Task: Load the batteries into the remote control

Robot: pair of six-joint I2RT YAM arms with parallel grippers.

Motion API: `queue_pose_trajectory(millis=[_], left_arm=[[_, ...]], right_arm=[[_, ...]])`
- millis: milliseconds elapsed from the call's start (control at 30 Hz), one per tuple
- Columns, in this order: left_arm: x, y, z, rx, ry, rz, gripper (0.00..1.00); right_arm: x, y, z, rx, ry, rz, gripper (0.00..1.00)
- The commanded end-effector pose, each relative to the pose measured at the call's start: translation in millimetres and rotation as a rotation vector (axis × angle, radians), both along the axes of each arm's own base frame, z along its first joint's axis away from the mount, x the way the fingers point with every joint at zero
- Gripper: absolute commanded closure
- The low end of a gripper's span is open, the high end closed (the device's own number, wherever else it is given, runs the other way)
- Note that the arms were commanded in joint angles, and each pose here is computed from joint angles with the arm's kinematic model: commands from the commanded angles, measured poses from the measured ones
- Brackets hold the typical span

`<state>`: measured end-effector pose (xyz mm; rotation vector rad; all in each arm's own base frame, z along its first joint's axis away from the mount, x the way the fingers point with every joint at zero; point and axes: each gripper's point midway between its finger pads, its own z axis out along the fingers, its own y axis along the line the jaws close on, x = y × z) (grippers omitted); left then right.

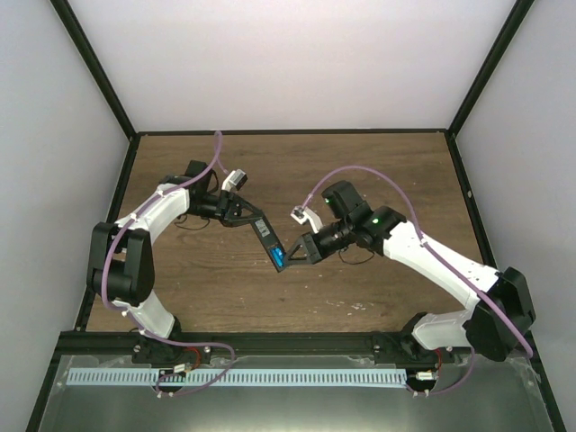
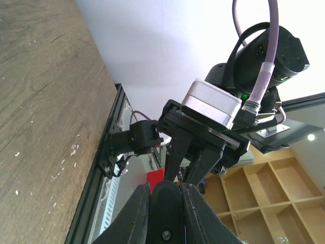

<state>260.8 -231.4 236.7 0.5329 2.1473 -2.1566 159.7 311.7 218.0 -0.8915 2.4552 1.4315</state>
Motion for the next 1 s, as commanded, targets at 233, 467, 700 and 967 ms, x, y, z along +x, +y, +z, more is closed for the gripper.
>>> queue_pose_trajectory(millis=[233,467,700,967], left_arm=[[1,1,3,-0.001,-0.062,0.006,1.0],[21,7,6,0.052,-0.091,0.054,1.0],[63,12,18,0.128,-0.177,0.23,1.0],[91,32,2,0.265,-0.207,0.473,1.0]], right_arm=[[7,4,38,0.073,-0.13,0.0,0.76],[43,-23,50,-0.037,-0.332,-0.211,0.59],[95,-71,63,-0.219,-0.544,-0.538,0.33],[123,-84,35,-0.303,-0.544,-0.606,0.0]])
